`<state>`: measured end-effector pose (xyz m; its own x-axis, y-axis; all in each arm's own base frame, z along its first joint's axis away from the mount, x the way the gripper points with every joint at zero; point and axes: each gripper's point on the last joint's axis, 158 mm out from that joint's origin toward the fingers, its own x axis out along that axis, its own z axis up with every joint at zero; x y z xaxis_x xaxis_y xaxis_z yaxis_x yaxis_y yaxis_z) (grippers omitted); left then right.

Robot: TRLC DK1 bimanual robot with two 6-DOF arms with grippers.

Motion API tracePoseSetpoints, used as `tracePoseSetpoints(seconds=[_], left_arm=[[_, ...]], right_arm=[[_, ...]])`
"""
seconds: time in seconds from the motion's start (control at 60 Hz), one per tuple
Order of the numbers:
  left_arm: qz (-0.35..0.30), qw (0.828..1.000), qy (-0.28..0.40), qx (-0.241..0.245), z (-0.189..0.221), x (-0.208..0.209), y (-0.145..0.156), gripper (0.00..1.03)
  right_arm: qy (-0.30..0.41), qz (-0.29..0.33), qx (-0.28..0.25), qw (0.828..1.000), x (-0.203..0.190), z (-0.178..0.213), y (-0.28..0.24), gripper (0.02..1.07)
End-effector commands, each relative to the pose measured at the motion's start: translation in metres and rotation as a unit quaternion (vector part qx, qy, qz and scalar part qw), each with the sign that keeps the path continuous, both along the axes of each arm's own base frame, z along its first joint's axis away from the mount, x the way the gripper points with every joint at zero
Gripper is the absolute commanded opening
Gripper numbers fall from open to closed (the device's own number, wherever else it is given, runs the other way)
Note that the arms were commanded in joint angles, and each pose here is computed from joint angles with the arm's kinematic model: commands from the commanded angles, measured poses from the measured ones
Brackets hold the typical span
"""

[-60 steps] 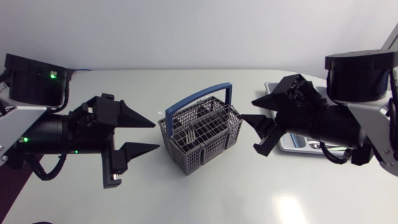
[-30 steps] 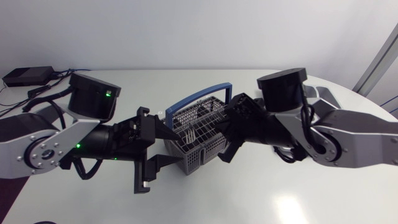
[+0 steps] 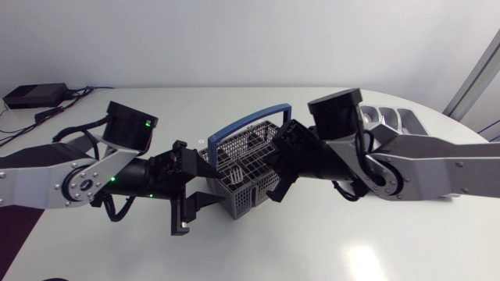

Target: Unload the cutlery basket into the drawer organizer.

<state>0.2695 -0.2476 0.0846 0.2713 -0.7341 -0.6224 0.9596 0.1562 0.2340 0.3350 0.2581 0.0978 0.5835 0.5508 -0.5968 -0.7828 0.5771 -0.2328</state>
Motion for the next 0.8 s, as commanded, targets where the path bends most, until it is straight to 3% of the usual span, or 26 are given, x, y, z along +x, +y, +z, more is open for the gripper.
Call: tracePoseSetpoints(seconds=[0.0,0.333,0.617,0.783], left_arm=[[0.000,1.000,-0.008,-0.021,0.020,-0.007,0.001,0.72],[-0.018,0.999,0.005,-0.038,0.027,-0.027,-0.013,0.72],[-0.004,0.998,0.005,-0.058,0.025,-0.013,-0.021,0.71],[-0.001,0.998,0.012,-0.062,0.019,-0.005,-0.030,0.57]], right_arm=[[-0.008,-0.005,0.020,1.000,-0.002,0.018,-0.003,0.13],[-0.005,-0.006,0.022,1.000,-0.004,0.016,-0.003,0.13],[-0.003,-0.004,0.026,1.000,-0.005,0.017,0.000,0.14],[-0.003,-0.003,0.029,1.000,-0.006,0.019,0.003,0.14]])
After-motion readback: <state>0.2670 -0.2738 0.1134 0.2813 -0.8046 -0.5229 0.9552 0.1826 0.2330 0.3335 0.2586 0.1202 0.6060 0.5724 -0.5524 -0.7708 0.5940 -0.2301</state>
